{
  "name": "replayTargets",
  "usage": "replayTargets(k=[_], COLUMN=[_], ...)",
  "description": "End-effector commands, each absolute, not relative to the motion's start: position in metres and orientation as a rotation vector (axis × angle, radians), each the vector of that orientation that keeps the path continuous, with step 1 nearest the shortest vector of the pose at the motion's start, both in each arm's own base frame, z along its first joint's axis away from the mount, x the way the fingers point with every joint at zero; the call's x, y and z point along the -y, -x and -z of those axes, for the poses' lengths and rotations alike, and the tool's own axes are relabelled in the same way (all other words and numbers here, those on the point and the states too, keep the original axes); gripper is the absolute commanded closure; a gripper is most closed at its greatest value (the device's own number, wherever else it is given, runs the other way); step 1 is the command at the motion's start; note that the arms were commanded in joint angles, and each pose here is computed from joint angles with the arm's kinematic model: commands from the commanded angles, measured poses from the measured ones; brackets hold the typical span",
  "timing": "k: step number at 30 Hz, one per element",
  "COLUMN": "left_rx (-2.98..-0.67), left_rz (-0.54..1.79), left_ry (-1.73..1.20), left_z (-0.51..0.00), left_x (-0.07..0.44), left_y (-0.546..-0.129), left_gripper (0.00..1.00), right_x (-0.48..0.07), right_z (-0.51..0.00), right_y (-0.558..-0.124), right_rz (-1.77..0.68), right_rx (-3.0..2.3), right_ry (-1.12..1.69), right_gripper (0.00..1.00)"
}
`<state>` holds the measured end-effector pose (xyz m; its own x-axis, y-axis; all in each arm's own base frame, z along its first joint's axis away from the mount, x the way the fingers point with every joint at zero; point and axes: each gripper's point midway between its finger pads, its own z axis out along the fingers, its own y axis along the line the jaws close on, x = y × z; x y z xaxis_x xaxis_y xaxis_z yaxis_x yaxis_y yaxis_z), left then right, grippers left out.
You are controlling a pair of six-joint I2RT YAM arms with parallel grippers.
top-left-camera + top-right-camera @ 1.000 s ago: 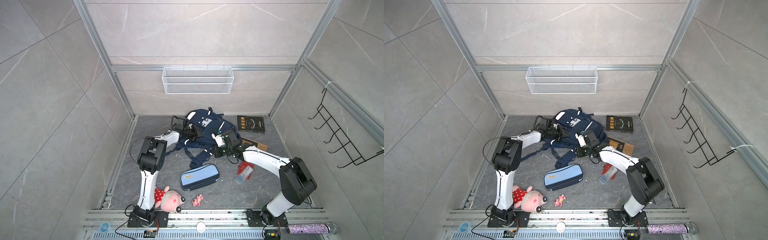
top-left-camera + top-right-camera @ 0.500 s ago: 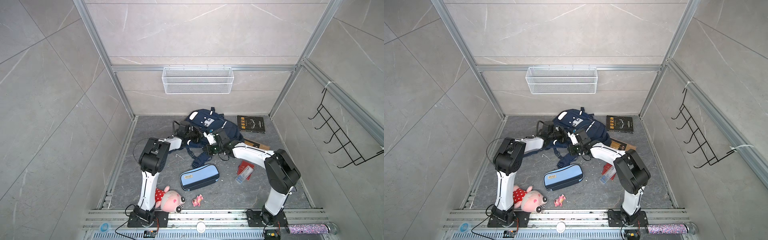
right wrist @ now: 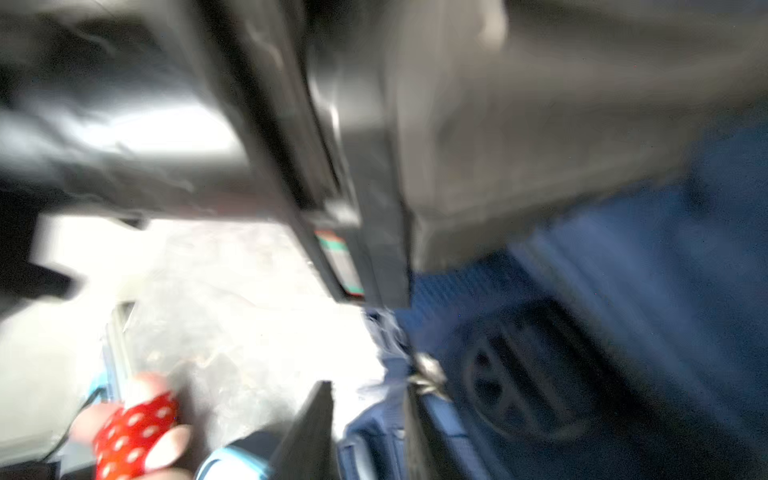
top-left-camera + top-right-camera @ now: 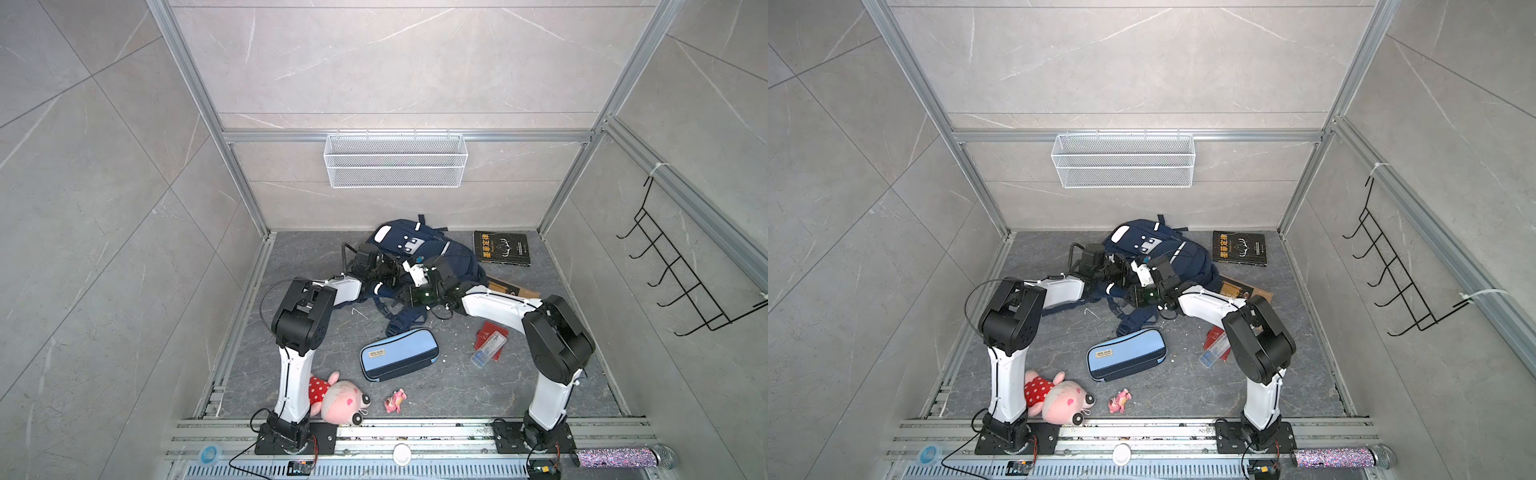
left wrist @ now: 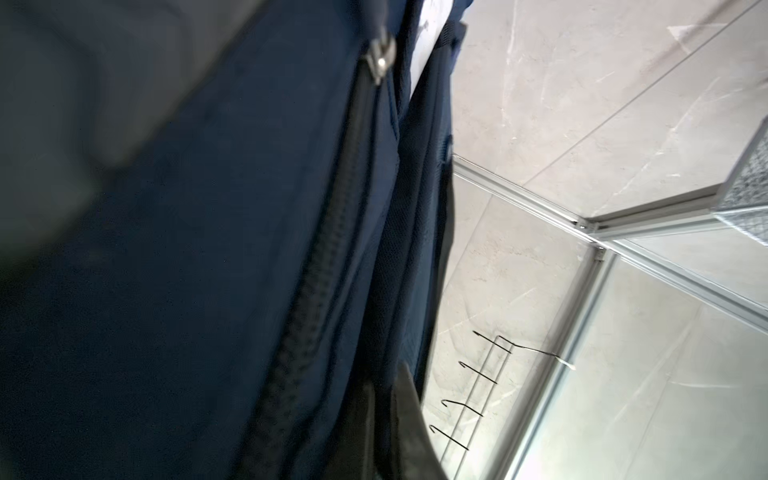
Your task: Pack the student bag
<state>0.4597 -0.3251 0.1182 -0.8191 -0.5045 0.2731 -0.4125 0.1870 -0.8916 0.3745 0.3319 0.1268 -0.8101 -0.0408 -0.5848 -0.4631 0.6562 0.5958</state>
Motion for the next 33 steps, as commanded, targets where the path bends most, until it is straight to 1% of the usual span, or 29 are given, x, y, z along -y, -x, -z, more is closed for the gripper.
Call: replayTargets(k=[1, 2, 5, 8, 11, 13, 15, 18, 19, 20, 23, 25, 27, 29, 32, 33], left_rx=[-2.289, -2.286, -2.255, -2.239, -2.246, -2.250, -2.301, -2.410, -2.443, -2.472, -2.514, -2.542, -2.572, -2.603, -2.616, -2.617], left_rz=[1.635, 1.617, 1.569, 1.538, 1.504, 1.472, 1.393, 1.269, 1.219, 1.148, 0.959, 0.835, 0.744, 0.718, 0.799, 0.842], left_ry=[0.696, 0.684, 0.687, 0.646, 0.634, 0.631, 0.576, 0.489, 0.447, 0.399, 0.282, 0.190, 0.070, -0.038, -0.193, -0.239], left_z=[-0.166, -0.164, -0.158, -0.157, -0.154, -0.152, -0.150, -0.145, -0.145, -0.147, -0.164, -0.173, -0.179, -0.182, -0.188, -0.190], left_x=[0.300, 0.293, 0.263, 0.250, 0.244, 0.238, 0.234, 0.230, 0.229, 0.224, 0.206, 0.194, 0.190, 0.197, 0.230, 0.247], left_y=[-0.460, -0.460, -0.469, -0.483, -0.497, -0.501, -0.499, -0.489, -0.485, -0.482, -0.467, -0.448, -0.427, -0.406, -0.381, -0.373], left_gripper=[1.00, 1.00, 1.00, 1.00, 1.00, 1.00, 1.00, 1.00, 0.92, 0.79, 0.51, 0.40, 0.34, 0.27, 0.24, 0.21], right_x=[-0.299, -0.287, -0.257, -0.220, -0.178, -0.158, -0.146, -0.145, -0.145, -0.144, -0.148, -0.147, -0.140, -0.130, -0.106, -0.096], right_z=[-0.204, -0.214, -0.232, -0.220, -0.189, -0.176, -0.172, -0.168, -0.164, -0.160, -0.150, -0.144, -0.136, -0.128, -0.116, -0.112], right_y=[-0.388, -0.388, -0.382, -0.376, -0.368, -0.365, -0.365, -0.365, -0.364, -0.363, -0.353, -0.341, -0.331, -0.327, -0.334, -0.338], right_rz=[-1.197, -1.173, -1.078, -0.982, -0.880, -0.861, -0.866, -0.854, -0.847, -0.839, -0.860, -0.849, -0.803, -0.778, -0.727, -0.695], right_rx=[-2.140, -2.137, -2.162, -2.242, -2.343, -2.365, -2.365, -2.418, -2.444, -2.470, -2.528, -2.572, -2.611, -2.637, -2.655, -2.665], right_ry=[0.216, 0.204, 0.183, 0.061, -0.136, -0.252, -0.332, -0.342, -0.341, -0.351, -0.324, -0.298, -0.298, -0.337, -0.456, -0.505], right_gripper=[0.42, 0.36, 0.26, 0.19, 0.15, 0.14, 0.13, 0.13, 0.13, 0.12, 0.12, 0.12, 0.11, 0.11, 0.11, 0.11])
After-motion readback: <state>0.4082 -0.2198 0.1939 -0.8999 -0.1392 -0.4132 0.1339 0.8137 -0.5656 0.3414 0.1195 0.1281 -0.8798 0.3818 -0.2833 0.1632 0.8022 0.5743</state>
